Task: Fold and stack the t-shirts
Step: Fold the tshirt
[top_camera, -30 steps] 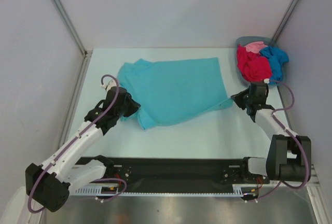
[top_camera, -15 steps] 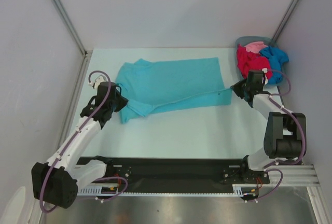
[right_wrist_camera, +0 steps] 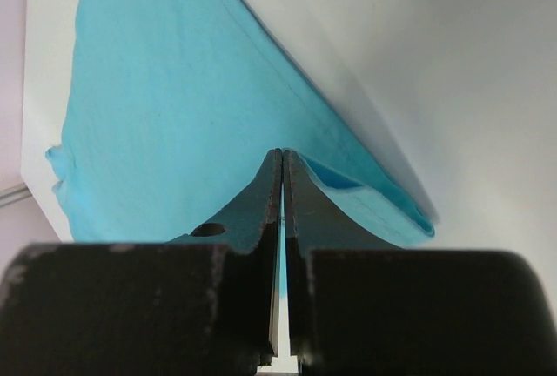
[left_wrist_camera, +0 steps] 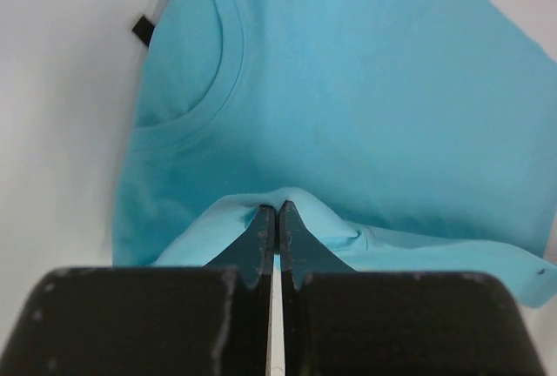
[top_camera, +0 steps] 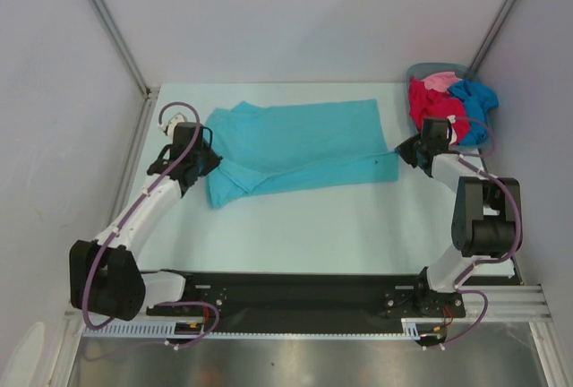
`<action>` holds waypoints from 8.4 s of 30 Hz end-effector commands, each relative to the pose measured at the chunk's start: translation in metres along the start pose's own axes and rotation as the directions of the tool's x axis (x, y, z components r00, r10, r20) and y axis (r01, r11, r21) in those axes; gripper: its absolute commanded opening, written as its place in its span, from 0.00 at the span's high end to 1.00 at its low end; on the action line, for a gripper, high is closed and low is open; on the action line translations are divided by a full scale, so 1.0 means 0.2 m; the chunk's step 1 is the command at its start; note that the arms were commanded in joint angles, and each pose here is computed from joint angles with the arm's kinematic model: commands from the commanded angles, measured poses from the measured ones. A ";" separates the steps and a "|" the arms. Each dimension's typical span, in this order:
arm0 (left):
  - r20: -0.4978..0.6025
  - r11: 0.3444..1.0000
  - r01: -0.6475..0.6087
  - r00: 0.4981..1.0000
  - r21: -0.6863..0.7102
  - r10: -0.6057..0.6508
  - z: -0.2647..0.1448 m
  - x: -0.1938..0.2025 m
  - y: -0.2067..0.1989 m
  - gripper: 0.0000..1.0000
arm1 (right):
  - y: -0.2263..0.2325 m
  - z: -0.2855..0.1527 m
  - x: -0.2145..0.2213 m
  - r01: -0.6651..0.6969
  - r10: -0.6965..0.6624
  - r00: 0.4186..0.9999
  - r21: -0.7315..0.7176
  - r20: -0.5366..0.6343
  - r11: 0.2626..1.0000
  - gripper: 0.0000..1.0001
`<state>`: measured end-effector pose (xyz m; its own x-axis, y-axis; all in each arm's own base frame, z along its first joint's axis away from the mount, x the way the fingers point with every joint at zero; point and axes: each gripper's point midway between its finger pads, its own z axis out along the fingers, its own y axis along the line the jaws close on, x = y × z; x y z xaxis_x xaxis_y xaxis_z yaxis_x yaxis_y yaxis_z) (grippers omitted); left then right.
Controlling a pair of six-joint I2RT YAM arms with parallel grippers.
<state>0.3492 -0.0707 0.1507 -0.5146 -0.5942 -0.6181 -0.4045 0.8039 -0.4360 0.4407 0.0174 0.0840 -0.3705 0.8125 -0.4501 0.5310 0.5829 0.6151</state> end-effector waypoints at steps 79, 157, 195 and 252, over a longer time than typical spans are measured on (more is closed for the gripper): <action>-0.225 0.990 -0.068 0.970 0.125 0.095 1.18 -0.59 -0.10 0.22 | 0.51 0.92 -0.20 0.216 -0.235 0.964 -0.149 -0.124 0.965 0.38; -0.217 0.972 -0.188 0.952 0.141 0.215 1.18 -0.51 -0.26 0.41 | 0.33 1.10 0.03 0.152 -0.170 0.940 -0.086 -0.294 0.985 0.46; -0.196 0.961 -0.230 0.946 0.153 0.257 1.05 -0.46 -0.35 1.00 | 0.38 0.90 -0.09 0.267 -0.267 0.948 -0.025 -0.172 0.963 1.00; -0.059 0.958 -0.248 0.964 0.148 0.258 0.56 -0.43 -0.31 1.00 | 0.77 0.30 -0.29 0.341 -0.299 0.938 -0.296 0.178 0.892 1.00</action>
<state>0.5106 -0.0643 0.1264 -0.6995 -0.3619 -0.6163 -0.1728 0.9224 -0.3455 0.5938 0.0674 0.1164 -0.4683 0.5691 -0.6758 0.1631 0.8075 0.5669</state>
